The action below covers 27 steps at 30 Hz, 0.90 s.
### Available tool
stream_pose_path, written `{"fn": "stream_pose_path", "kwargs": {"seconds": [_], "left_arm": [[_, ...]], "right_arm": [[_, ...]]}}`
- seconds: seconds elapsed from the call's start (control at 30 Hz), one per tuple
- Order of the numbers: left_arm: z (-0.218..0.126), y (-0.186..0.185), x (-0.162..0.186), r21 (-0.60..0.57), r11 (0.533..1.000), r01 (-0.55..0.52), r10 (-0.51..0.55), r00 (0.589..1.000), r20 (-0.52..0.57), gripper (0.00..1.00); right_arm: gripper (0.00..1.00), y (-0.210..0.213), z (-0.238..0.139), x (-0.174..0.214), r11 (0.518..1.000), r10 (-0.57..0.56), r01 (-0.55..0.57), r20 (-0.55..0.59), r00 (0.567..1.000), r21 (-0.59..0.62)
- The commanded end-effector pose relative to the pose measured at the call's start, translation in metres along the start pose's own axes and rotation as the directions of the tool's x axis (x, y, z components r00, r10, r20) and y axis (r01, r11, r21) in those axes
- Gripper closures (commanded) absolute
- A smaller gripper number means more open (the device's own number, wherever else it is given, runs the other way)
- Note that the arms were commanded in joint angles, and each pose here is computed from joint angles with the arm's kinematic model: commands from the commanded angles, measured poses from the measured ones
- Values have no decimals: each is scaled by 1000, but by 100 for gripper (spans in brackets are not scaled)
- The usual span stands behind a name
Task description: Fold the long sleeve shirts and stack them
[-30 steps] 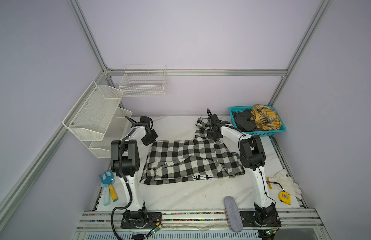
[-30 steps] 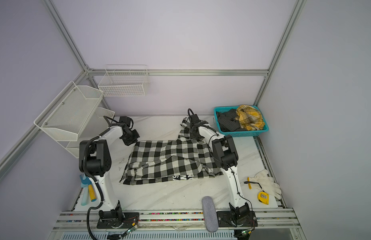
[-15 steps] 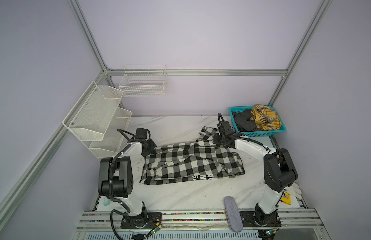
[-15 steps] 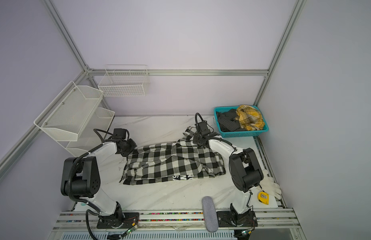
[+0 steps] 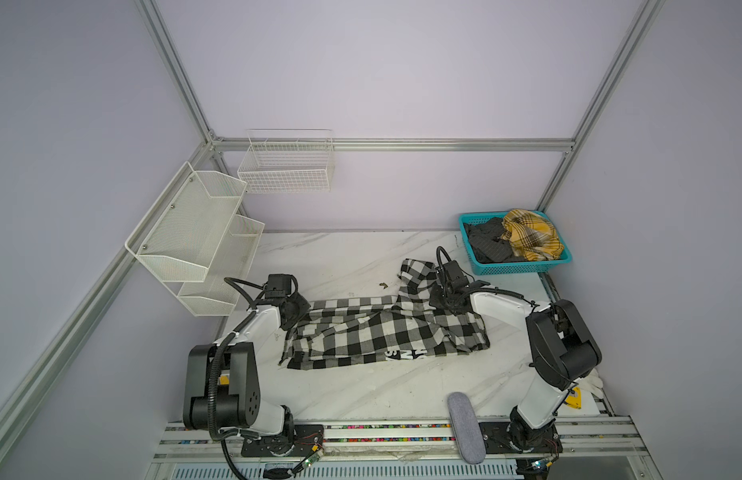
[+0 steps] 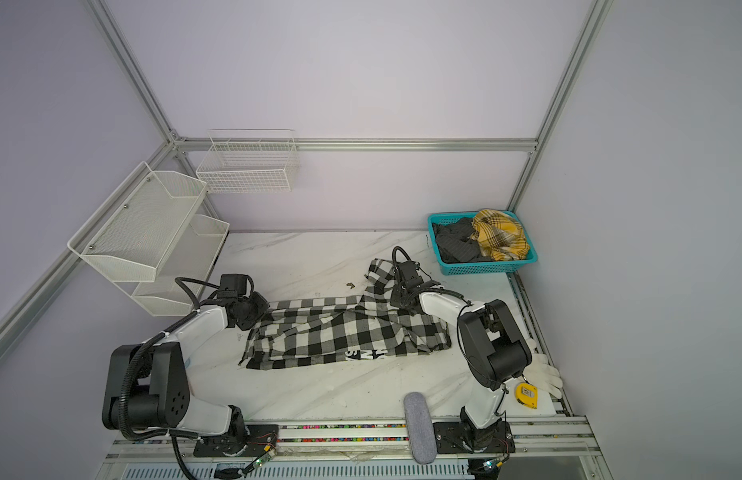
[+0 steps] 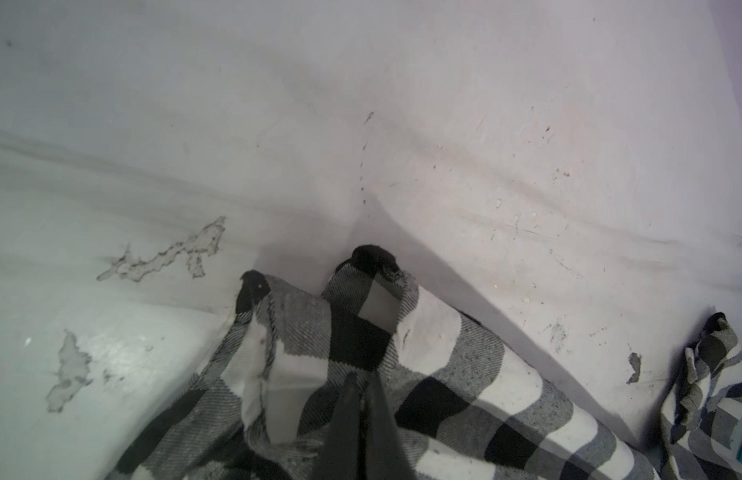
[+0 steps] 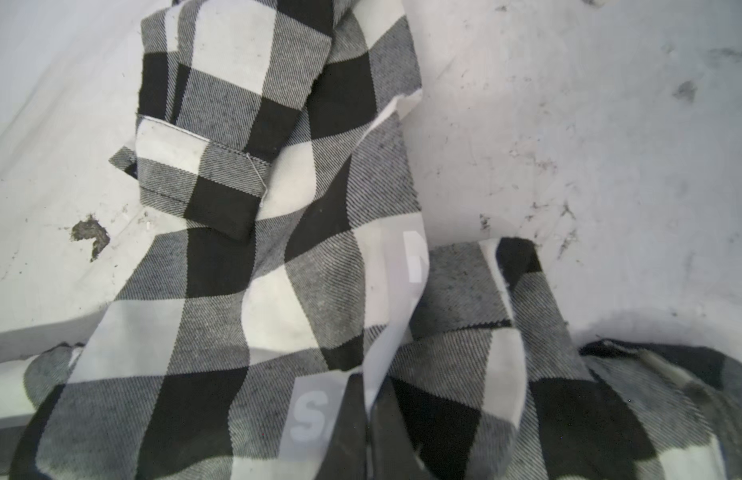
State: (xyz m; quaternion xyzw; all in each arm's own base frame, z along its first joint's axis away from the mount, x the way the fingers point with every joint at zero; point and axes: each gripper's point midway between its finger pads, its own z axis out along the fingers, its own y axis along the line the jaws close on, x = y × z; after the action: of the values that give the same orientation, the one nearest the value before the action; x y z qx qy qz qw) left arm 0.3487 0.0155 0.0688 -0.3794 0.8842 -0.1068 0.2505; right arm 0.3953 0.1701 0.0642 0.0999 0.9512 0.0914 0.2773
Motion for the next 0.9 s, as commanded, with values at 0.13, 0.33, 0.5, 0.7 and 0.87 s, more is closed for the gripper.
{"fn": "stream_pose_path", "kwargs": {"seconds": [0.13,0.33,0.5,0.7,0.87], "left_arm": [[12,36,13,-99,995,13,-14,1000,-8,100],[-8,32,10,-84,995,50,-49,999,8,56],[-63,4,-31,-46,998,40,-34,992,125,42],[-60,-57,-34,112,994,-3,-1,999,39,48],[-9,-83,-14,111,993,-39,52,992,-113,60]], "right_arm": [[100,-11,-2,7,999,44,-45,19,999,17],[43,-11,-25,-3,999,38,-39,43,998,30],[24,7,-58,-41,999,36,-38,96,995,12],[22,48,-31,-84,999,-36,37,58,998,-4],[22,59,20,-106,994,-74,73,6,997,81]]}}
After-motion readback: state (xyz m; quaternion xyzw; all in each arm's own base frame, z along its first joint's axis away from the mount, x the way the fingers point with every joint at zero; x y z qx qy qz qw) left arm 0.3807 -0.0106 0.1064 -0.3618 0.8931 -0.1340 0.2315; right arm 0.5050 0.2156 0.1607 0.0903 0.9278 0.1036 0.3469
